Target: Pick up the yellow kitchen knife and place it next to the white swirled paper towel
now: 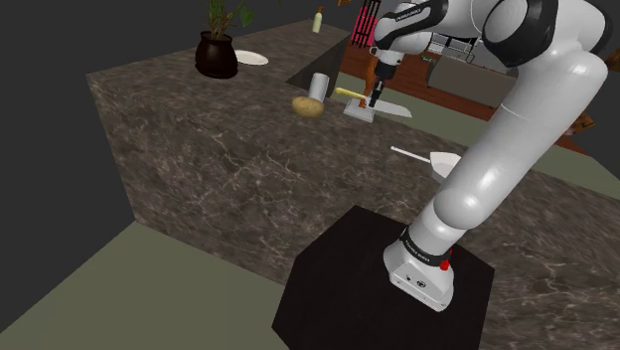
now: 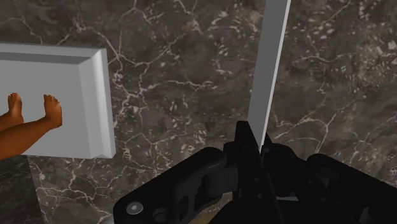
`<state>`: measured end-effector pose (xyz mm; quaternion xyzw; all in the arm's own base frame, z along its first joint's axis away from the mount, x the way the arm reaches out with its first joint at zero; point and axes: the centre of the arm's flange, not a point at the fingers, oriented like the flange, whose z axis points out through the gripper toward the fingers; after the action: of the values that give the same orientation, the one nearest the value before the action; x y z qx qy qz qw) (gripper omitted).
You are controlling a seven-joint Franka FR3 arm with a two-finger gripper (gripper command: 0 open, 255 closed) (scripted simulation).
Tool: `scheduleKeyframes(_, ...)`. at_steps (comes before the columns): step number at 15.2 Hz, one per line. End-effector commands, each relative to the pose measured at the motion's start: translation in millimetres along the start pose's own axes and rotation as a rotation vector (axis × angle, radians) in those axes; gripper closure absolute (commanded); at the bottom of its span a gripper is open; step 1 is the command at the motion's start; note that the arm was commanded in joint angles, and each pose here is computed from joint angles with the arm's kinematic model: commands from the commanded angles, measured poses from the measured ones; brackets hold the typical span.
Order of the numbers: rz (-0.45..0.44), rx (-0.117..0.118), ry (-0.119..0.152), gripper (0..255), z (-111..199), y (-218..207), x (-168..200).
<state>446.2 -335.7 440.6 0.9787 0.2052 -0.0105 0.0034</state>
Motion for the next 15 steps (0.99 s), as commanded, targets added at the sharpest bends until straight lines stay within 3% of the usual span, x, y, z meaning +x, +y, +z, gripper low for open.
scheduleKeyframes(1, 0.0, 0.0, 0.0, 255, -10.9, 0.4, -0.7)
scheduleKeyframes(15, 0.0, 0.0, 0.0, 255, -84.8, 0.6, -2.3)
